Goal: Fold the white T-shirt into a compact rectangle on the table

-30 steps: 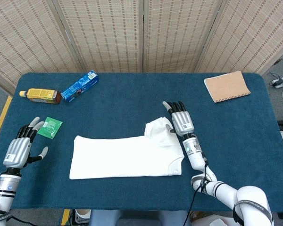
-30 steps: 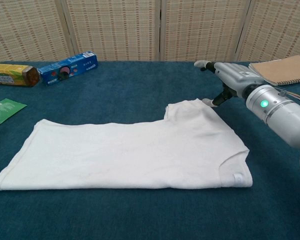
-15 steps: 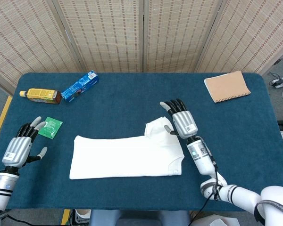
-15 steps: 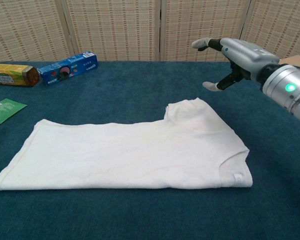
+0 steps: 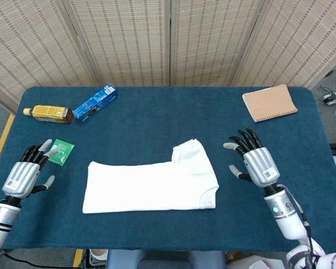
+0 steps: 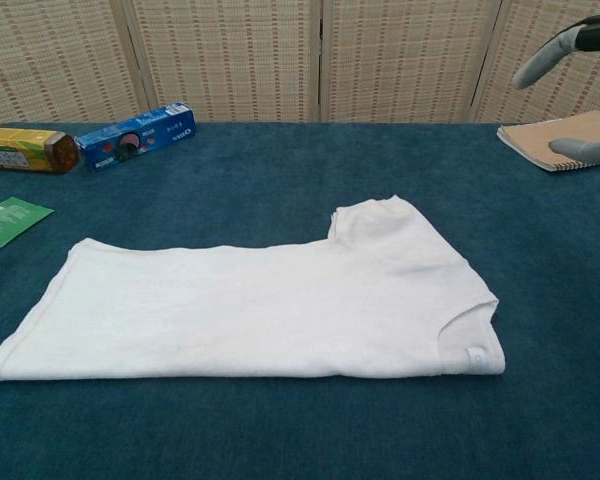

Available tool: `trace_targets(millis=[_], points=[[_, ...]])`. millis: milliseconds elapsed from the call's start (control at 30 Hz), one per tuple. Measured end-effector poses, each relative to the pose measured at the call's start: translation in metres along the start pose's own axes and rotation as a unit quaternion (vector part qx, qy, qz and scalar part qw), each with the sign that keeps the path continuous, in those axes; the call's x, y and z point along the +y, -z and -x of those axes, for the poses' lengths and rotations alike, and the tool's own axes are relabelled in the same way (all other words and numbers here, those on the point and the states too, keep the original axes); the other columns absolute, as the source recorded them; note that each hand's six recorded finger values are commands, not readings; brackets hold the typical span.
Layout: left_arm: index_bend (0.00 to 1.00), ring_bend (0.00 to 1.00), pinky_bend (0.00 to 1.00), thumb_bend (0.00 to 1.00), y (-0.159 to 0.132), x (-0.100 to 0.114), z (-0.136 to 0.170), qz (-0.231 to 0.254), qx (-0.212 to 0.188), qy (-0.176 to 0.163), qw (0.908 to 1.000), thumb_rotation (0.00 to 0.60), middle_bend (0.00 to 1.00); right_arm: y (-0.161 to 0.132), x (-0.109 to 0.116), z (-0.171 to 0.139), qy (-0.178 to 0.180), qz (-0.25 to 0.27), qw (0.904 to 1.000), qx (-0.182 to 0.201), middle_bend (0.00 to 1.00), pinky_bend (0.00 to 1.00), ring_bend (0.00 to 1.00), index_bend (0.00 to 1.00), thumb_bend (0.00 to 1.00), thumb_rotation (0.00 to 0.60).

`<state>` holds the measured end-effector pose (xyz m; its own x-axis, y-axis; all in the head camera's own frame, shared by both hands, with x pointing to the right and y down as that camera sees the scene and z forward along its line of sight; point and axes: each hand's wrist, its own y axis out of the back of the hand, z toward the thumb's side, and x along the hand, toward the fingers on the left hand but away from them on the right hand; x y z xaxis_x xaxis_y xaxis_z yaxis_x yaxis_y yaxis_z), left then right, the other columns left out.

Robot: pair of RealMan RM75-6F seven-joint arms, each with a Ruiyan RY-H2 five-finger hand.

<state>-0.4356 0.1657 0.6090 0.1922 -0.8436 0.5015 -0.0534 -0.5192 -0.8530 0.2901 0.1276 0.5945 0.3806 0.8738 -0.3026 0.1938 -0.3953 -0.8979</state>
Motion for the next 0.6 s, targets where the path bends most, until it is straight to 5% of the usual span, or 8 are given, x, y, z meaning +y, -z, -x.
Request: trace_targets(millis=[300, 600], points=[[0.24, 0.00, 0.00, 0.36, 0.002, -0.023, -0.017, -0.074, -0.086, 0.024, 0.9932, 0.600, 0.02, 0.002, 0.027, -0.031, 0.012, -0.014, 0.9998, 0.000, 0.23, 0.00, 0.07, 0.31, 0.25, 0.600], [0.25, 0.00, 0.00, 0.31, -0.017, -0.053, -0.033, -0.139, -0.174, 0.025, 0.9746, 0.600, 0.02, -0.001, 0.029, -0.050, 0.003, -0.023, 0.9997, -0.005, 0.23, 0.00, 0.07, 0.34, 0.25, 0.600]])
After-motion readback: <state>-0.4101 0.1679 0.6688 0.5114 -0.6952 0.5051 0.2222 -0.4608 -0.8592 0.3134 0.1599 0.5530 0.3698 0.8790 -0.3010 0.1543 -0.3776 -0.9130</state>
